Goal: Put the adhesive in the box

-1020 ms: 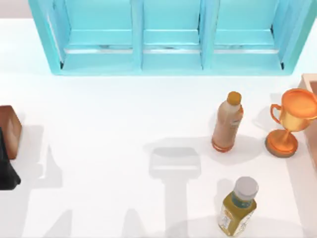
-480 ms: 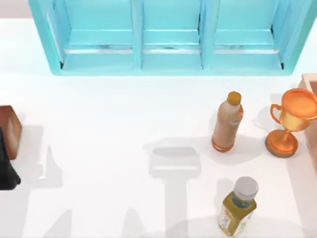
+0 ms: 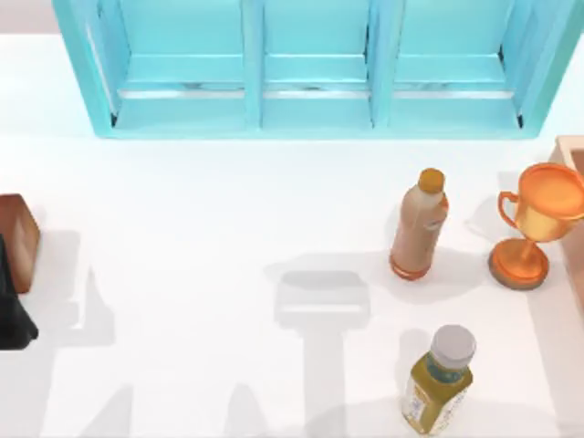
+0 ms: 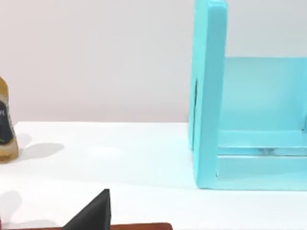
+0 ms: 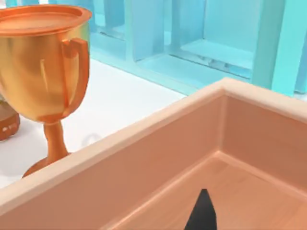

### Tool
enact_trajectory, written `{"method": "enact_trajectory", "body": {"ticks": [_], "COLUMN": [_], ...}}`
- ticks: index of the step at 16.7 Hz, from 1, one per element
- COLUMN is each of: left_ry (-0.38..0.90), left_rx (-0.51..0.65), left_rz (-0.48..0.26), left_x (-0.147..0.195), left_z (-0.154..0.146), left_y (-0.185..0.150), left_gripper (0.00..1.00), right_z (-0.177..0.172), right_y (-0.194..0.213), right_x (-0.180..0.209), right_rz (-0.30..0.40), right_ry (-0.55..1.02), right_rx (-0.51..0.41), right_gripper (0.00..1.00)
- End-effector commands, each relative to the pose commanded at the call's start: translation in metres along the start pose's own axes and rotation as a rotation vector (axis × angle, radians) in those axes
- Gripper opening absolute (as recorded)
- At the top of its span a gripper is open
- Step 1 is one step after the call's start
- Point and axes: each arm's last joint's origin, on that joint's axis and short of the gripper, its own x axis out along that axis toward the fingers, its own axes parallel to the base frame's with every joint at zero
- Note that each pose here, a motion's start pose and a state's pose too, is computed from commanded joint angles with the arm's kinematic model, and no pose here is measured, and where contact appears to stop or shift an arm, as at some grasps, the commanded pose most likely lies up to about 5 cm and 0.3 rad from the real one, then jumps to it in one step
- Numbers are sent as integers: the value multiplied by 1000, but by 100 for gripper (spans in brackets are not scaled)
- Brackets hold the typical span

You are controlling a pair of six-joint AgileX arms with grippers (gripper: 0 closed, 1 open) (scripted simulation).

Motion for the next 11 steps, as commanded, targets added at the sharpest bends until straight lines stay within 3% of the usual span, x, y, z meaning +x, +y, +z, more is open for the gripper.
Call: {"method": "enact_trajectory", "body": {"ticks": [5,11], "left_ry": [0,0], "left_rx": [0,0], "left_rz": [0,0], "left_x": [0,0], "left_z": [0,0], "left_y": [0,0], "left_gripper": [100,100], "right_z": [0,0], "right_y": [0,0], "right_x": [0,0], "right_rz": [0,0], "right_ry": [0,0], "right_rx": [0,0], "right_gripper": [98,100]}}
